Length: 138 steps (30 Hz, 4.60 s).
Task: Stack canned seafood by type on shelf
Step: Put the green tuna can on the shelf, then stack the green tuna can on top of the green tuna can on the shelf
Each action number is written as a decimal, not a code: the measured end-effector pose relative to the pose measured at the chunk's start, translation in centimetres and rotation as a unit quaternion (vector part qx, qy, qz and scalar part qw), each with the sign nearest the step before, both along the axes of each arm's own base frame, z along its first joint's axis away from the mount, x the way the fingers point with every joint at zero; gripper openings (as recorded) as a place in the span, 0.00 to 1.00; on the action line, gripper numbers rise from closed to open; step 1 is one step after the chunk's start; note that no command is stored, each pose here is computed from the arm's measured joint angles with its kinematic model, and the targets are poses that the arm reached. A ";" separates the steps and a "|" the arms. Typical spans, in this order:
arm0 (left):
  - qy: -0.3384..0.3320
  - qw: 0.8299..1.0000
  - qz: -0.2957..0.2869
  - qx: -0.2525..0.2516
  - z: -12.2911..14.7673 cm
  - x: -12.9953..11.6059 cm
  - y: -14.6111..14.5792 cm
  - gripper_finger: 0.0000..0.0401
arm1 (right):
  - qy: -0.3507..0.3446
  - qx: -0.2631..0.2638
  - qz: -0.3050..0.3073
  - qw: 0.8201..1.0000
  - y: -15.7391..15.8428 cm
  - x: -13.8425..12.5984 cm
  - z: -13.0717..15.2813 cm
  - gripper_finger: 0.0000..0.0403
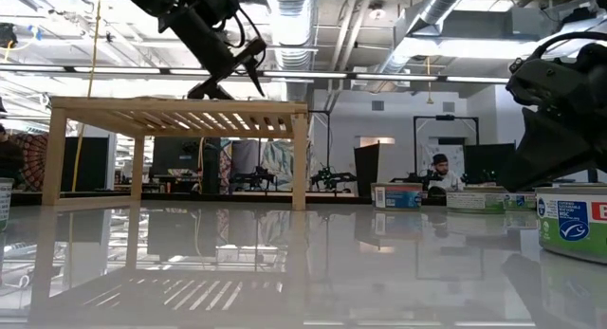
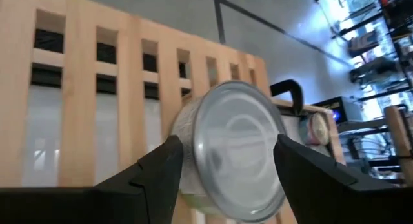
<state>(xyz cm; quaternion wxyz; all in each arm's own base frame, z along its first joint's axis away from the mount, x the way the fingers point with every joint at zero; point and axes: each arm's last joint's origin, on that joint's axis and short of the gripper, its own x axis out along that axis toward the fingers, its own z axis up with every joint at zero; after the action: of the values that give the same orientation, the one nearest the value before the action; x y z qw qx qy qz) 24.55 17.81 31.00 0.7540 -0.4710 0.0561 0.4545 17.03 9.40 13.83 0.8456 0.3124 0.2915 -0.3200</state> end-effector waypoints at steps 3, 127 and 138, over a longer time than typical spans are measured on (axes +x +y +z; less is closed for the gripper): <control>0.009 1.000 0.000 -0.006 -0.2 -0.1 -0.1 0.58 | 0.000 0.000 0.000 1.000 0.0 0.0 0.0 0.20; 0.051 0.886 -0.417 0.197 -12.7 9.8 -30.8 0.57 | -0.007 0.018 0.073 0.997 6.5 9.5 1.4 0.26; 0.079 0.883 -0.421 0.192 -13.2 9.5 -30.7 0.57 | 0.039 0.027 0.151 0.987 4.6 10.8 1.6 0.26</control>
<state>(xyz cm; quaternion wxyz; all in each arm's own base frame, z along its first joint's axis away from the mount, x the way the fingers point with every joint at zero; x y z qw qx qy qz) 34.07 -12.89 17.81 0.9430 -0.2114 0.2202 0.1323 27.81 13.99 15.41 0.8636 0.2749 0.3761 -0.1928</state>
